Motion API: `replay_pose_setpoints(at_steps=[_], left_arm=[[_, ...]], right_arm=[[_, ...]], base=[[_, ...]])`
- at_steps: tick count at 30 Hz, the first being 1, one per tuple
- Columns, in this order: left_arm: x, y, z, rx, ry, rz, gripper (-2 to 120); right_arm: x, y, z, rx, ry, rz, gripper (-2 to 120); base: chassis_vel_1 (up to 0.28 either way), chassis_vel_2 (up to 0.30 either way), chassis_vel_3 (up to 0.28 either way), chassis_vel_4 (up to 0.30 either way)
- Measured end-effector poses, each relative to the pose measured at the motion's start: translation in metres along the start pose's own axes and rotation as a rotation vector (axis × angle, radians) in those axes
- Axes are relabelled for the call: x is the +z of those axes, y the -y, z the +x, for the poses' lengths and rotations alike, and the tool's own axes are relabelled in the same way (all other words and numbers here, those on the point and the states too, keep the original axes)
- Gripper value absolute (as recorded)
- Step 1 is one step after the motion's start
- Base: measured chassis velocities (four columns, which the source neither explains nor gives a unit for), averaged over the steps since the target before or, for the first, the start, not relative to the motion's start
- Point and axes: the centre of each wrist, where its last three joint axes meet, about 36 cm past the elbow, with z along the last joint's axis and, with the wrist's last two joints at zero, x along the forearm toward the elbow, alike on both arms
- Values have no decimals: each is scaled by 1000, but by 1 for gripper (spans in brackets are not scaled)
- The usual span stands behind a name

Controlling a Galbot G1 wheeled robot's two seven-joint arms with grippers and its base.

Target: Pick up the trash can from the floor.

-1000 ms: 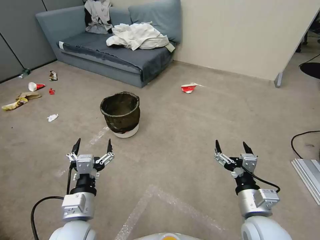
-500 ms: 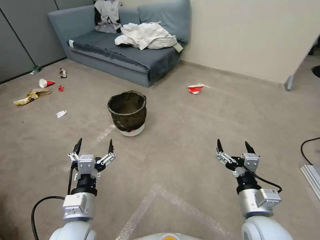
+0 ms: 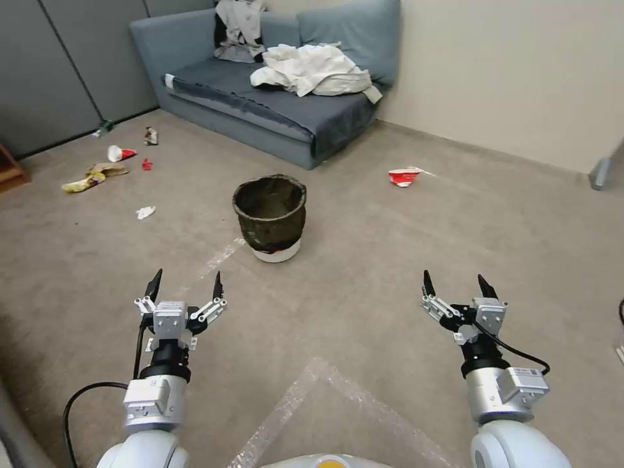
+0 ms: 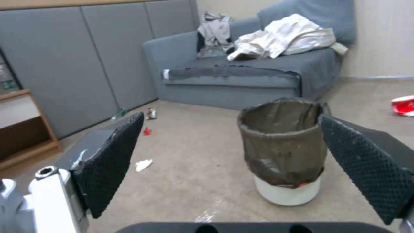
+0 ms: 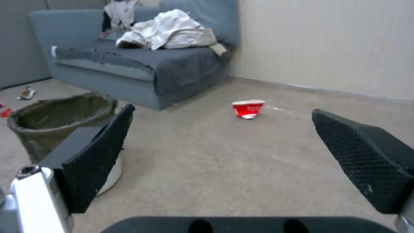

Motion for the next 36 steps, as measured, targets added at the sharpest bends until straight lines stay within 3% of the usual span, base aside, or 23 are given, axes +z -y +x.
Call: replay_pose_setpoints(at_steps=[22,36], left_arm=[[-5,-1,-4,-9,31,26,100],[-8,-2,-4,-13,30,22,100]], right_arm=[[-1,1,0,1,-19,5,100],[-1,1,0,9,-18,7,100]], base=[[7,12,9,8],[-75,79,81,-75]])
